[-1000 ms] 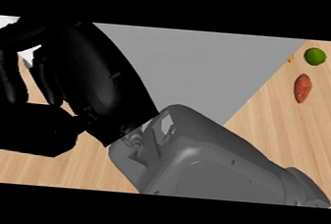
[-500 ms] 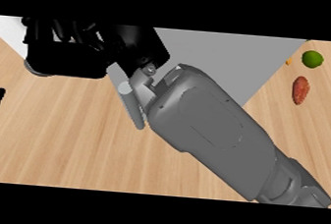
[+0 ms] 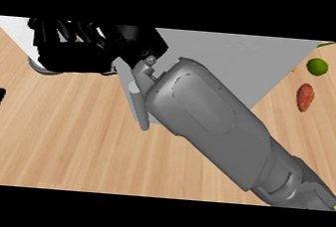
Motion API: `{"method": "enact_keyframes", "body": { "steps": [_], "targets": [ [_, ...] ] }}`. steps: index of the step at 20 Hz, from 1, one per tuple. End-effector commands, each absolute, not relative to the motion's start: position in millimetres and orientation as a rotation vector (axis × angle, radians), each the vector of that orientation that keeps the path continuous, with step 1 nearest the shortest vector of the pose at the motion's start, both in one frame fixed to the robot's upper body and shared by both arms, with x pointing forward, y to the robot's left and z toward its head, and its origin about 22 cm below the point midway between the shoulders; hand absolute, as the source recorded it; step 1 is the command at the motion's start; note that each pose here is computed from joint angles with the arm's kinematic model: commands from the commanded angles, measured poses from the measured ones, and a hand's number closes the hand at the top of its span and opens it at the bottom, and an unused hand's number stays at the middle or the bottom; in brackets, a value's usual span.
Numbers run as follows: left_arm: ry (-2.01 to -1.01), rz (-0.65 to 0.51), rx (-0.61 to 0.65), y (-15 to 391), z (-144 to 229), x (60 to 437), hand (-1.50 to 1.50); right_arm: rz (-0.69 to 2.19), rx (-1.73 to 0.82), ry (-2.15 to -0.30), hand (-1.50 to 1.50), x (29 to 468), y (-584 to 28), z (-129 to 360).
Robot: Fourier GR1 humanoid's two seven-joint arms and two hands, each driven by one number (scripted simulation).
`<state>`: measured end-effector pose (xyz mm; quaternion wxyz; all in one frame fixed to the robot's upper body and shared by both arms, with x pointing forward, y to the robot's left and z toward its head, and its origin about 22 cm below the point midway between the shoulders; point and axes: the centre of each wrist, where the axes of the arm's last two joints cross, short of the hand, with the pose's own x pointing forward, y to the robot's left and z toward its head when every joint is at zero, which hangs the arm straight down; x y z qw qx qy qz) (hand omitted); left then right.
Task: Pick up the wine, place it into the cabinet and close the cabinet
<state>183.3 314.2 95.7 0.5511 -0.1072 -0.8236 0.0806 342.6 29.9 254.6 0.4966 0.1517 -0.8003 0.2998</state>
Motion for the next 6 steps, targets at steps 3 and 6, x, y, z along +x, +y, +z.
{"method": "enact_keyframes", "body": {
  "steps": [3,6],
  "targets": [
    [-1.946,0.2,-0.246,311.3,92.4,185.8,-1.5,0.617,0.133,-1.885,1.5,395.7,-37.5,228.0],
    [-1.958,0.213,-0.249,314.4,95.8,185.8,-1.5,0.604,0.121,-1.881,1.5,401.4,-40.1,232.8]
  ]
}}
